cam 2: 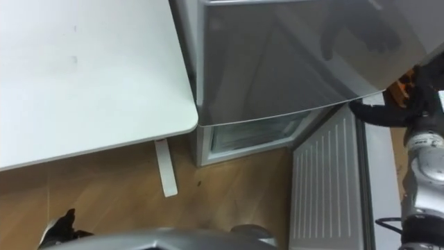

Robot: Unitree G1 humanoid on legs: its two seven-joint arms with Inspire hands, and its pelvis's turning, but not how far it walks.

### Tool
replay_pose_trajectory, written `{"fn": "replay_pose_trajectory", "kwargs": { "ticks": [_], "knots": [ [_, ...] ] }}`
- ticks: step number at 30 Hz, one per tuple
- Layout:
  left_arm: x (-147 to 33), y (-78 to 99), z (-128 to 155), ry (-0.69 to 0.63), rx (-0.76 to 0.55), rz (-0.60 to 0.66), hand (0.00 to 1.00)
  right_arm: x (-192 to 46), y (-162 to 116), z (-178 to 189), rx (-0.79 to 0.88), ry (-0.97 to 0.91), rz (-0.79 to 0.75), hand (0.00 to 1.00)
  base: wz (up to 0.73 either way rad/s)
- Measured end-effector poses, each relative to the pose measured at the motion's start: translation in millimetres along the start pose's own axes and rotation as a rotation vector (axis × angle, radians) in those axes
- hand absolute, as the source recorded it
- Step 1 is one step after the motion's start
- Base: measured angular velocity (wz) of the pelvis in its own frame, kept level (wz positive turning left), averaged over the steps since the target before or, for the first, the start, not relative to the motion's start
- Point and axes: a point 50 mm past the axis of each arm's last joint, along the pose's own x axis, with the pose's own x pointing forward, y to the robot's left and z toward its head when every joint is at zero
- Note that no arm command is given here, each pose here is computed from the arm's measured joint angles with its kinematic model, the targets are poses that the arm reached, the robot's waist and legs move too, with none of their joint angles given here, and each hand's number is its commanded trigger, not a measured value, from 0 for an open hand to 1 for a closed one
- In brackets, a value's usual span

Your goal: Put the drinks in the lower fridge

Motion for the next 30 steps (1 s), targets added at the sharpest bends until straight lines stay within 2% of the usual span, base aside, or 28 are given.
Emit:
{"fn": "replay_pose_trajectory", "kwargs": {
  "ticks": [8,16,21,30],
  "knots": [
    [-3.0,-3.4,-7,0.009,0.007,-0.006,0.00,-6,-12,-13,0.081,0.044,-0.093,0.00,0.00],
    [-4.1,-0.1,-8,0.008,0.019,0.044,0.00,-28,-39,-62,0.156,0.238,-0.232,0.00,-0.06],
    [-4.7,-1.7,-9,0.012,0.017,0.041,0.00,-39,-41,-82,0.158,0.321,-0.240,0.00,-0.13],
    [-3.2,-1.4,-4,-0.001,0.020,0.038,0.00,-57,-36,-115,0.255,0.467,-0.221,0.00,-0.02]
  ]
}}
